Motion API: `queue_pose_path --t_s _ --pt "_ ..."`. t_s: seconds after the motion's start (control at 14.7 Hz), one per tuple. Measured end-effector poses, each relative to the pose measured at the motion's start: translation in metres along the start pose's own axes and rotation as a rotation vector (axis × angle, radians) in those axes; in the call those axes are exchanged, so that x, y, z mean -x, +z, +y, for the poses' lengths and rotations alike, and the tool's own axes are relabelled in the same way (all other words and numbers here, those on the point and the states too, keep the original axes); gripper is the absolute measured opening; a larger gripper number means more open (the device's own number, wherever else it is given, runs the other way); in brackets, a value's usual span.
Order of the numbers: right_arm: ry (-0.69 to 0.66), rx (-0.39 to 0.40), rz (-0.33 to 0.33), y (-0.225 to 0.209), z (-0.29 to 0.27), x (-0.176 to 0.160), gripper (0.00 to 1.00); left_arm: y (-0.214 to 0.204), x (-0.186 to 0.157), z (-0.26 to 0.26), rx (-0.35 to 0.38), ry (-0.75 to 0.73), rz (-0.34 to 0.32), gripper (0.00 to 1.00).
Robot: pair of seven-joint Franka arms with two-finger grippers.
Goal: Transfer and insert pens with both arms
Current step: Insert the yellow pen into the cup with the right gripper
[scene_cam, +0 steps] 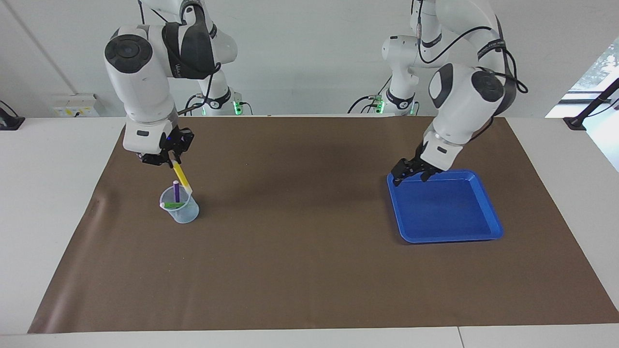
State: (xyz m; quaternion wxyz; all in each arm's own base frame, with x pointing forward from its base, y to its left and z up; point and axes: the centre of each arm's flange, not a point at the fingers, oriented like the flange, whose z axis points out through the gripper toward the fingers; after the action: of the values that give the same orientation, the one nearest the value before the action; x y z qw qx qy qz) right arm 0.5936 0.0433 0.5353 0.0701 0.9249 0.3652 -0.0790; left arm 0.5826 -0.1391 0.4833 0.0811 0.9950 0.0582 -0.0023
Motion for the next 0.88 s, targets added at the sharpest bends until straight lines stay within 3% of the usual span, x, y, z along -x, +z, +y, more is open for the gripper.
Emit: queue_pose_path --t_s 0.34,0.54,0.88 --pt "-0.117 0.061 -0.068 0.018 0.008 0.018 0.19 -0.05 0.003 -0.061 -0.033 0.099 0.01 1.0" --pt "-0.164 0.079 -0.087 0.026 0.004 0.024 0.19 -0.08 0.012 -0.062 -0.082 0.129 0.007 1.0" --pt "-0.209 0.095 -0.075 0.061 0.002 0.037 0.19 -0.126 0.019 -0.063 -0.095 0.147 -0.01 1.0"
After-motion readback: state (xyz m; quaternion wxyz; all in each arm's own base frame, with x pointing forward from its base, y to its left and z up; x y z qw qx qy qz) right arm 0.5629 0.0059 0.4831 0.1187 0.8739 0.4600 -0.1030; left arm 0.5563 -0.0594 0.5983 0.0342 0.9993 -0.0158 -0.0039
